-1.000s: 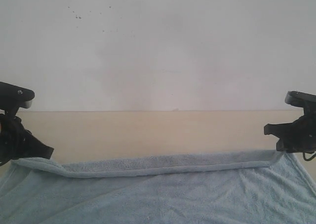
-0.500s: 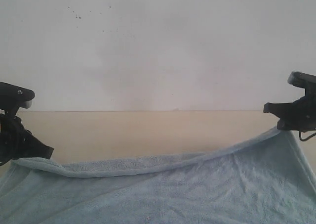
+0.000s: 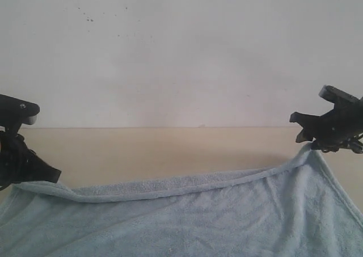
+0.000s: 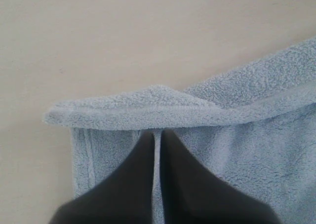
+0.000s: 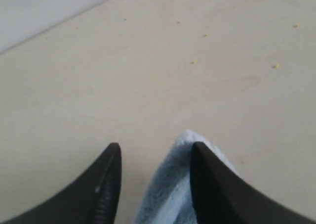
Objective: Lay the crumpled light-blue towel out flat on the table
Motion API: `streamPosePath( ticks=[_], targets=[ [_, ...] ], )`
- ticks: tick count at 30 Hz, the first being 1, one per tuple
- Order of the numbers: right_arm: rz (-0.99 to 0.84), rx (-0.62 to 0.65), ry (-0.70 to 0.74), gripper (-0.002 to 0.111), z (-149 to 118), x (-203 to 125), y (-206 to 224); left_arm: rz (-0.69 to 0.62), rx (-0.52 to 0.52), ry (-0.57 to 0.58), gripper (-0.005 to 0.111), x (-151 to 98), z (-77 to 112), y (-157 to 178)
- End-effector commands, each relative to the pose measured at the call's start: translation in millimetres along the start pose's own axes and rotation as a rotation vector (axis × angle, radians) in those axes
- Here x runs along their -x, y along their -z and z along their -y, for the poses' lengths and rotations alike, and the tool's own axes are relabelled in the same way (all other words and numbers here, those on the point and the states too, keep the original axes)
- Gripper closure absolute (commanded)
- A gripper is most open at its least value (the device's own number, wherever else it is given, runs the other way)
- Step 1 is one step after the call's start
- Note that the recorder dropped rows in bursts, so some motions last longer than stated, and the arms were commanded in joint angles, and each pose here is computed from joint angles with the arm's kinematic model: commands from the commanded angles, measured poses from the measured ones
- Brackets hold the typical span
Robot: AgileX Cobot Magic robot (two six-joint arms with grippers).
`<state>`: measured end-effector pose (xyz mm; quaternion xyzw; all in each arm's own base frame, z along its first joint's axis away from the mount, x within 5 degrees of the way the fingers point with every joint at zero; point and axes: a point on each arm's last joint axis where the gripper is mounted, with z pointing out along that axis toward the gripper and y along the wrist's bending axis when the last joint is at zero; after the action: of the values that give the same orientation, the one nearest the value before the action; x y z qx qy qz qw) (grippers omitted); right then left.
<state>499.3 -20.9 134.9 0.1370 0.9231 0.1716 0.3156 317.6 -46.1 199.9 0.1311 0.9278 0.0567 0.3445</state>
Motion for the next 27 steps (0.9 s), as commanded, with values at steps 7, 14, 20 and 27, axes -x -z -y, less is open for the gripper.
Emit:
streamPosePath(
  ticks=[7, 14, 20, 27],
  targets=[
    [0.084, 0.037, 0.138, 0.064, -20, 30, 50, -0.016, 0.012, 0.010, 0.103, 0, -2.1, 0],
    [-0.117, 0.112, 0.275, 0.064, -28, 9, 62, -0.074, 0.033, 0.008, 0.103, -5, -2.8, 1],
    [-0.056, 0.078, 0.360, 0.092, -31, -4, 98, -0.068, 0.006, 0.035, 0.103, -14, 0.8, 4],
    [-0.101, 0.212, 0.379, 0.108, -43, -32, 113, -0.049, -0.026, 0.028, 0.103, -20, 4.4, 6]
  ],
)
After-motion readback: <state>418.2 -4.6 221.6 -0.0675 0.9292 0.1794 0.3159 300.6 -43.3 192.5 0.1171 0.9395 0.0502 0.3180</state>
